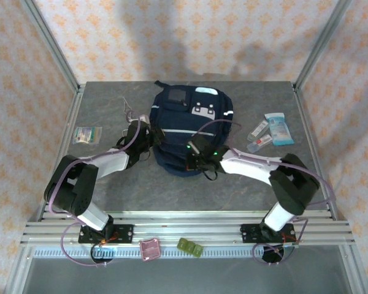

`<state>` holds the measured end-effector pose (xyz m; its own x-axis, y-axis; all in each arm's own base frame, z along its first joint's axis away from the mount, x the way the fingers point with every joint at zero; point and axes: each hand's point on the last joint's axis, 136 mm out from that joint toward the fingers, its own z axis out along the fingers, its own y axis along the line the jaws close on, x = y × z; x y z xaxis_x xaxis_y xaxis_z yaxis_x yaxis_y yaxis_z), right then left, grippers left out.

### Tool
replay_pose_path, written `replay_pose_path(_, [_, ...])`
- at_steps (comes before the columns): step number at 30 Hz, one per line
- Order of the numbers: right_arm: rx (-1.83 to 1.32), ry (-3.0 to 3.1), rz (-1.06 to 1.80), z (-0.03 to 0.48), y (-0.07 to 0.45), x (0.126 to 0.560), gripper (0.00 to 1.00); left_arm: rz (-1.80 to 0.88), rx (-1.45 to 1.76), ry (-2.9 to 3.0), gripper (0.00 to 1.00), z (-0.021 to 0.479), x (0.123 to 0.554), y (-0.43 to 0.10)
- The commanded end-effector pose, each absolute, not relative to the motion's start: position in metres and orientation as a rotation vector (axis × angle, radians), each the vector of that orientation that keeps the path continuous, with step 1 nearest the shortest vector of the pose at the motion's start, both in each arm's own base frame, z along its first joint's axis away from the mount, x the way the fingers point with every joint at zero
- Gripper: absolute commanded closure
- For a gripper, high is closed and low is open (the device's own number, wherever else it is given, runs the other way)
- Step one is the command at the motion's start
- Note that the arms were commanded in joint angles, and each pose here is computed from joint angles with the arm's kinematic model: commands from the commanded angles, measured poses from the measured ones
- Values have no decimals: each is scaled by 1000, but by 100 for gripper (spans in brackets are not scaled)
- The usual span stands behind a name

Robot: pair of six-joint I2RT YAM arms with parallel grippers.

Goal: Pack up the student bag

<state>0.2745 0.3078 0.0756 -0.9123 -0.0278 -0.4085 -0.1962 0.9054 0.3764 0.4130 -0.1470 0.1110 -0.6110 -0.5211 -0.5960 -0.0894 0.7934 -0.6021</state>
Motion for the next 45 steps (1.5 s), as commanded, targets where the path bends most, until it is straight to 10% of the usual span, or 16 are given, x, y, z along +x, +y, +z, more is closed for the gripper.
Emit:
replay_pose_path(1, [-180,2623,726,92,346,289,100,-684,-462,2022,46,166,425,-138])
replay_pose_path(12, [-197,2595,787,97,362,299,100,-840,-597,2117,32,124,330,-162])
replay_pose_path(25, [-225,2581,842,99,368,293,100,-854,-641,2153,31,96,348,-196])
replay_pose_path(29, [-245,2602,845,92,368,287,100,-810,-626,2152,41,94,365,-201])
replay_pose_path(34, [-247,2593,787,95,357,287,100,-777,-614,2178,100,87,370,-201])
replay_pose_path(45, [13,2713,410,60,229,301,100,-694,-667,2154,100,88,359,-155])
